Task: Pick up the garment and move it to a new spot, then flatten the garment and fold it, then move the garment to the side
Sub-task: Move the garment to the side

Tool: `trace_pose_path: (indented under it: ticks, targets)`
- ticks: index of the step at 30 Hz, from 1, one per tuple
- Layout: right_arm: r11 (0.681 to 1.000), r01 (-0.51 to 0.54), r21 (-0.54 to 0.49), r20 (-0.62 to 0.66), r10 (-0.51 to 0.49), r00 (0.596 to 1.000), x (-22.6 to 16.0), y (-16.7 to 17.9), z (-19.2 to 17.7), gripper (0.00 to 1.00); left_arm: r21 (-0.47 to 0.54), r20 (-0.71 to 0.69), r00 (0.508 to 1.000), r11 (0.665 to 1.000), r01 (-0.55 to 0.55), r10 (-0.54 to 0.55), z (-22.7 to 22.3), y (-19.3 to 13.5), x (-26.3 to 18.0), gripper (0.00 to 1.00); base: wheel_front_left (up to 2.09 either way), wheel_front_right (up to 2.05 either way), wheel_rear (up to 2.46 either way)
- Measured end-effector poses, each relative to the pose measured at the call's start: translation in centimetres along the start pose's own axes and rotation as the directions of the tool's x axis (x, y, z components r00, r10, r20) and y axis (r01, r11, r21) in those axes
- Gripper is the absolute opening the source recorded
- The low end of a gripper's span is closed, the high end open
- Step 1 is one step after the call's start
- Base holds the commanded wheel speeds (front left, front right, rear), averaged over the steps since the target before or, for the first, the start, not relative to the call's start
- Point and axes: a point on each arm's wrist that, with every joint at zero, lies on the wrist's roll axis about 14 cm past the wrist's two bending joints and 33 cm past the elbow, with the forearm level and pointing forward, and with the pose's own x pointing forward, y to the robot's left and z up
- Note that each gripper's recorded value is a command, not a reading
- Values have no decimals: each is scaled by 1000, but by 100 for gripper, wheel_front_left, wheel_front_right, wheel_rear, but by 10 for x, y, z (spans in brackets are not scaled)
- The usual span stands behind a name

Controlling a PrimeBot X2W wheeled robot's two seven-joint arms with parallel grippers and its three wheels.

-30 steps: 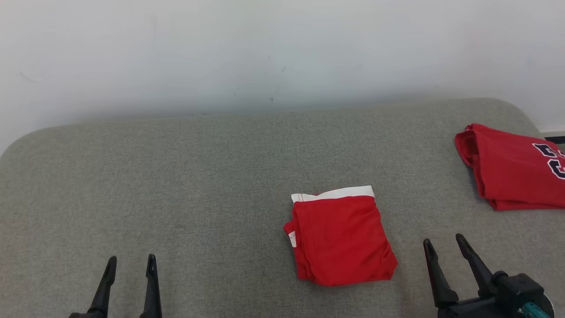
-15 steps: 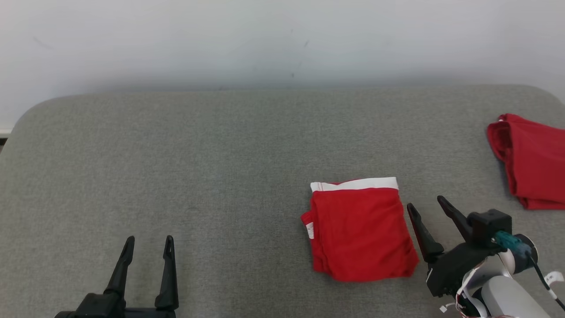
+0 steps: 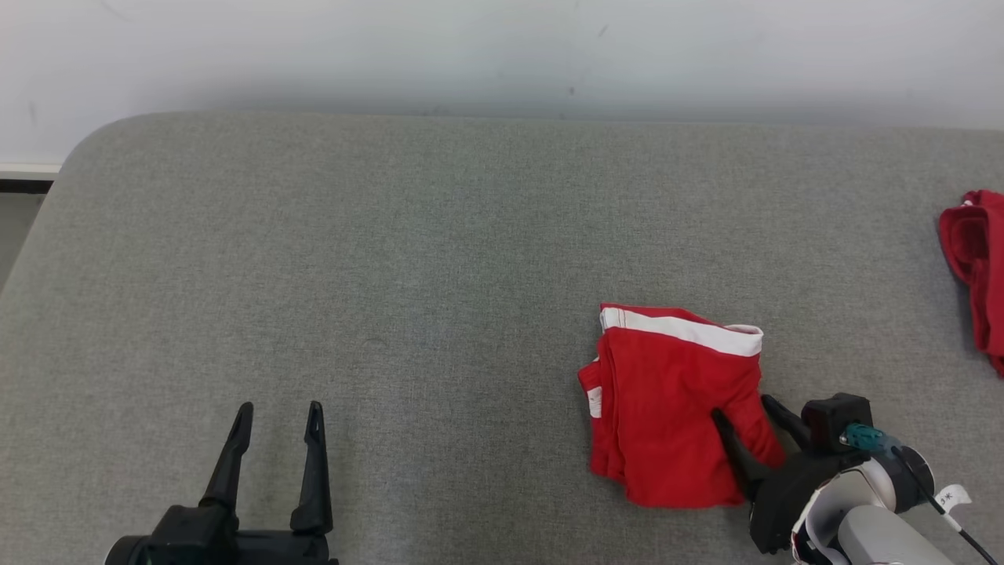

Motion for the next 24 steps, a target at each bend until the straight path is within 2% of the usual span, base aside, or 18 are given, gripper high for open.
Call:
trace_pose_path:
  ticks: [2,3,4,5,6,13,20,24]
  targets:
    - [1000,-8,1,-21,8,1000,2,2,-5,100,-1,-2,1000,1000,5,-5,-1,-1,2,100,0,0,0]
    - [1000,-9,4,-25,9,1000,3,2,-6,46,-1,-1,1000,1000,7,-7,-1,-1,3,100,0,0,0]
    - [1000,-10,15,-26,10,1000,3,3,-6,46,-2,2,1000,1000,9,-9,0,-2,5,100,0,0,0]
    - [1000,-12,26,-25,13,1000,4,4,-6,11,-2,2,1000,1000,11,-11,0,-2,6,100,0,0,0]
    - [999,-16,29,-23,16,1000,4,6,-6,0,-4,2,1000,1000,15,-15,0,-4,6,100,0,0,0]
    - [1000,-17,-1,4,17,1000,12,-5,10,0,-15,1,999,999,46,-46,-2,-13,13,100,0,0,0]
    - [990,32,-135,49,-26,998,25,-58,58,0,-34,1,995,994,100,-100,-7,-34,36,100,0,0,0]
    - [974,92,-208,88,-75,993,25,-101,90,0,-40,-5,991,990,137,-137,-16,-48,54,100,0,0,0]
